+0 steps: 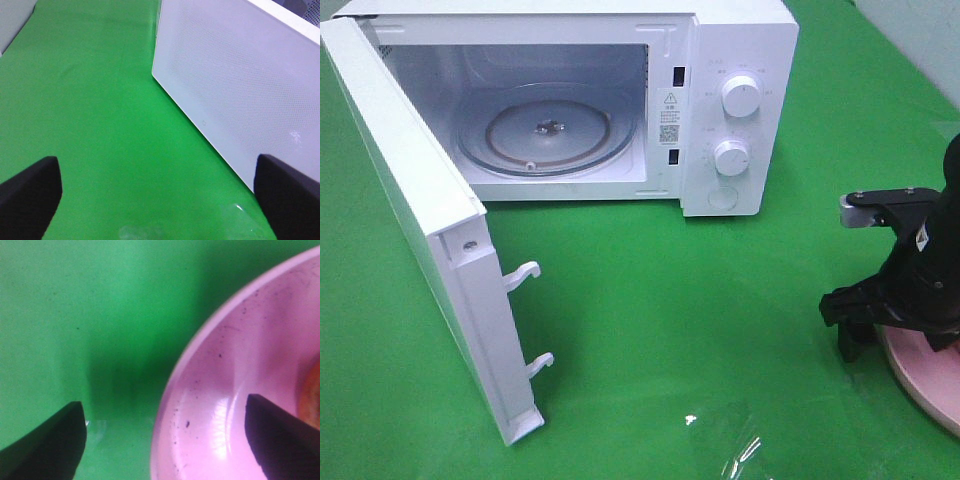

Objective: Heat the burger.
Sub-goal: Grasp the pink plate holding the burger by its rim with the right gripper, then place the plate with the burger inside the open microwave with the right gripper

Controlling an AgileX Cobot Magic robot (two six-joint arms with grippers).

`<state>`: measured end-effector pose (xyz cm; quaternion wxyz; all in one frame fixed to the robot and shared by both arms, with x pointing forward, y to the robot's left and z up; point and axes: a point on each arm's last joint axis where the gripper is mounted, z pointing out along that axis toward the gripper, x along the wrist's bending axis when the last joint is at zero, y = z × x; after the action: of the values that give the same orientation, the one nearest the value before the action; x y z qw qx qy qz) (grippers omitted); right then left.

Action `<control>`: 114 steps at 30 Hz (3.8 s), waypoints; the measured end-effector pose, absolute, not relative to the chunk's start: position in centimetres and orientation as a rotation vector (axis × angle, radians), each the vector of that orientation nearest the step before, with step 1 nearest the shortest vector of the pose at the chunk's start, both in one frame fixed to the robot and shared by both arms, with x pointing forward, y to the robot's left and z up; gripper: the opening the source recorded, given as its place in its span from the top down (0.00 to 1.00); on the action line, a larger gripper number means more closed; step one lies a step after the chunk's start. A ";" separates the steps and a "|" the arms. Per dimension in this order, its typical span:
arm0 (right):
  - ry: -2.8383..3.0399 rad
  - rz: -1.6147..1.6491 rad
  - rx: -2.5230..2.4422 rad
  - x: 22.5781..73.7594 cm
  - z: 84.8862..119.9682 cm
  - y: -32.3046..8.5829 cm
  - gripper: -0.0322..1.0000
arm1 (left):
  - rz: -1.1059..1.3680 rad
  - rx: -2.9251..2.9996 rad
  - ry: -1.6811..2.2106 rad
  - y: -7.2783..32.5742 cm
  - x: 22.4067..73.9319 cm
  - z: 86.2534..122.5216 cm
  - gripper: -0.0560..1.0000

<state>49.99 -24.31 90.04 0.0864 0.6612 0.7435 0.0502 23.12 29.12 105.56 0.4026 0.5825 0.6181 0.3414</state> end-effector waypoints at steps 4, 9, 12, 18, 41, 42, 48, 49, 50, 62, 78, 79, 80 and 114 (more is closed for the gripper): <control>2.226 0.143 1.971 50.2 89.1 -24.2 0.18 | 0.863 1.472 1.562 29.1 23.1 105.6 0.04; 2.239 0.123 1.973 50.3 88.2 -24.2 0.19 | 0.863 1.472 1.562 29.1 23.1 105.6 0.04; 2.248 0.109 1.965 50.3 88.0 -24.2 0.20 | 0.863 1.472 1.562 29.1 23.1 105.6 0.04; 2.256 0.098 1.945 50.3 88.0 -24.3 0.26 | 0.863 1.472 1.562 29.1 23.1 105.6 0.04; 2.211 0.074 1.991 50.4 88.2 -24.4 0.83 | 0.863 1.472 1.562 29.1 23.1 105.6 0.04; 2.212 0.071 1.990 50.4 88.2 -24.4 0.83 | 0.863 1.472 1.562 29.1 23.1 105.6 0.04; 2.211 0.068 1.985 50.3 88.4 -24.3 0.84 | 0.863 1.472 1.562 29.1 23.1 105.6 0.04; 2.220 0.041 1.967 50.2 88.5 -24.3 0.87 | 0.863 1.472 1.562 29.1 23.1 105.6 0.04; 2.220 0.041 1.967 50.2 88.5 -24.3 0.87 | 0.863 1.472 1.562 29.1 23.1 105.6 0.04; 2.249 -0.107 1.833 48.9 88.7 -22.6 0.94 | 0.863 1.472 1.562 29.1 23.1 105.6 0.04; 2.236 -0.089 1.640 47.7 90.6 -19.9 0.95 | 0.863 1.472 1.562 29.1 23.1 105.6 0.04; 2.230 -0.086 1.619 47.5 91.2 -19.8 0.95 | 0.863 1.472 1.562 29.1 23.1 105.6 0.04; 2.230 -0.086 1.619 47.5 91.2 -19.8 0.95 | 0.863 1.472 1.562 29.1 23.1 105.6 0.04; 2.329 -0.064 1.320 40.3 94.6 -17.9 0.94 | 0.863 1.472 1.562 29.1 23.1 105.6 0.04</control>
<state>40.27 -17.89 94.58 0.2301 0.4796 0.8464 -0.0233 23.12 29.12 105.56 0.4026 0.5825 0.6181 0.3414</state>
